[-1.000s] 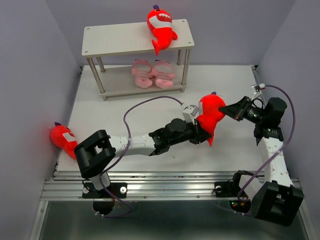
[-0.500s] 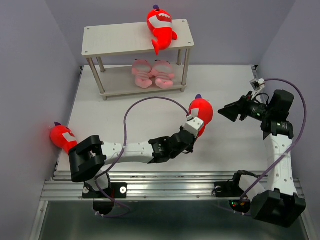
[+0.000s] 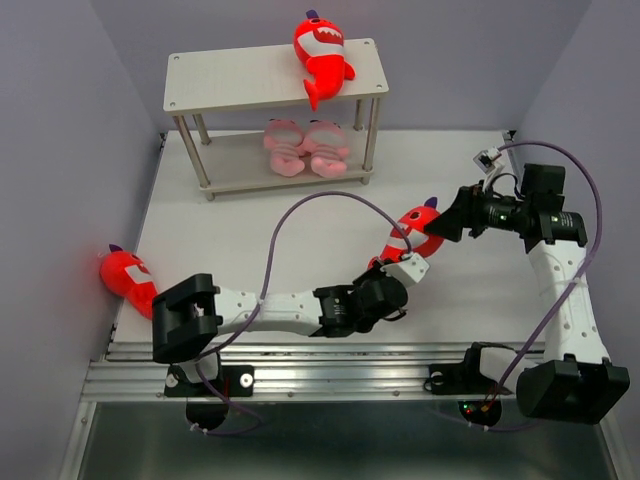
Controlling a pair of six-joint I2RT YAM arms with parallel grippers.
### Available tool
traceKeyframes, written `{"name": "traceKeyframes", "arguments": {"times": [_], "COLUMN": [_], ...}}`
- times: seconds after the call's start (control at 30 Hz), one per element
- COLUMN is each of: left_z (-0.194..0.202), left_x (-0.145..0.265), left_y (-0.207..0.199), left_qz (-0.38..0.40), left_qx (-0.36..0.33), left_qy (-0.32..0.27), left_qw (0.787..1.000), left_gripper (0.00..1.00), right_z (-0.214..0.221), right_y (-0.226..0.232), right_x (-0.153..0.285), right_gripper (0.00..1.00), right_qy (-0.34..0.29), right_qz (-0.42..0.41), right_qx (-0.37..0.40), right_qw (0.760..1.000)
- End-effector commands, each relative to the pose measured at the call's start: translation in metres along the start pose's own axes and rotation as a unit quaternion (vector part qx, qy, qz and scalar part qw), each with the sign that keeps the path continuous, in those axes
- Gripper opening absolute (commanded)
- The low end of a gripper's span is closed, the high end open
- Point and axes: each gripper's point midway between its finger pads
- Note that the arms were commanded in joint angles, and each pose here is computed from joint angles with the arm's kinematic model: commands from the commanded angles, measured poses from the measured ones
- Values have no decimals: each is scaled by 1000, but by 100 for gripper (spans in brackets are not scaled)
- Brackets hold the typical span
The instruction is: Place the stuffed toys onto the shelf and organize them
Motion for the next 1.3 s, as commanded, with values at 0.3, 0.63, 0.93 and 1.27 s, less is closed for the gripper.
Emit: {"name": "traceKeyframes", "arguments": {"times": [0.3,0.63,0.93,1.27], "left_z": [-39,-54,-63,-56], "left_x": [-14,-10,23,80], "left_y": [-3,-16,-54,9], "left_qz": [-74,-41,174,312], "left_qx": [-28,21,210,375], "left_qy": [-9,-24,-65,-147], "left_qw": [997,999,960,860], "left_gripper": [0,0,60,89], "right_z": [9,18,12,19], "right_y": [8,-17,-18,18], "right_x": [-23,-34,-34,-30], "right_gripper": [98,34,1,1], "right_qy": [21,29,23,20], "right_qz": [53,78,59,-68], "right_qx": [-27,-26,78,172], "right_qw": [998,996,995,983]}}
Point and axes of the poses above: each gripper's point midway between its finger pads, its own x axis back along the fingers, its own y axis along the line the jaws close on, z = x × y, and after that the axes turned 5 degrees about -x, right-handed
